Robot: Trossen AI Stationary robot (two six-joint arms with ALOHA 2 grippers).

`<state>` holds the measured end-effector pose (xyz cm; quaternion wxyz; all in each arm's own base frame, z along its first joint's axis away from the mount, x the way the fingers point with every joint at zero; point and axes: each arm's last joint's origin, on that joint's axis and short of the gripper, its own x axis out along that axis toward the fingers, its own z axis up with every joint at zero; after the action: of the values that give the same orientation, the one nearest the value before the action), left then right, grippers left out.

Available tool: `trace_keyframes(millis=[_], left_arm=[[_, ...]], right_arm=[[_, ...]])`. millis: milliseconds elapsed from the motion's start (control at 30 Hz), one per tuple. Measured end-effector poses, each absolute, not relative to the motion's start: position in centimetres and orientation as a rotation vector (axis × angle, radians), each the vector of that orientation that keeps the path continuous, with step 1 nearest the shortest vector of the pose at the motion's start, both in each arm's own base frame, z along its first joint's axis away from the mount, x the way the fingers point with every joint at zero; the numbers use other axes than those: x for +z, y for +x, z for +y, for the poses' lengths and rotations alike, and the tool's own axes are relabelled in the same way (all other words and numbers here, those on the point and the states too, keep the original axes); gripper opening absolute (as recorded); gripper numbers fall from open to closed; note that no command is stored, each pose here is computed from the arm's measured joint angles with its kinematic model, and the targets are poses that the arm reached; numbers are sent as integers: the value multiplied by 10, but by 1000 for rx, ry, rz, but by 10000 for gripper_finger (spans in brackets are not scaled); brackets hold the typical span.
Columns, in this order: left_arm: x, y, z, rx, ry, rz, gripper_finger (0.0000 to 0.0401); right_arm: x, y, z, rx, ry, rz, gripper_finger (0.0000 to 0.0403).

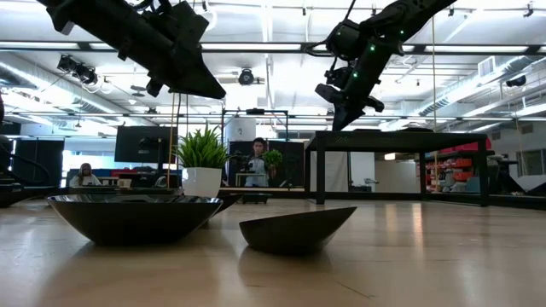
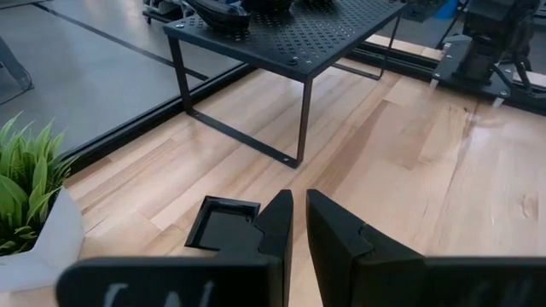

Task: Pick & Place Mini shaped plates
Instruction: Stack the black drop-shaped plate on top of the black drop-shaped plate on the shelf

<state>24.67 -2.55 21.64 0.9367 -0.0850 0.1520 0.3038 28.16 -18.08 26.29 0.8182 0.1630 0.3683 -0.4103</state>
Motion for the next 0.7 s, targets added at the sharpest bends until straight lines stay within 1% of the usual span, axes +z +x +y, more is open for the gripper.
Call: trace_keyframes(millis=[233, 367, 500, 700], left_arm=[[216, 247, -26, 620, -176, 310, 39], [216, 247, -26, 619, -171, 311, 39], [216, 247, -25, 625, -170, 311, 39], [216, 247, -25, 626, -167, 311, 39]], right_arm=[[286, 277, -172, -851, 310, 692, 6], [293, 283, -164, -730, 277, 650, 6], [285, 298, -169, -633, 301, 601, 3], [272, 300, -191, -675, 310, 587, 2]])
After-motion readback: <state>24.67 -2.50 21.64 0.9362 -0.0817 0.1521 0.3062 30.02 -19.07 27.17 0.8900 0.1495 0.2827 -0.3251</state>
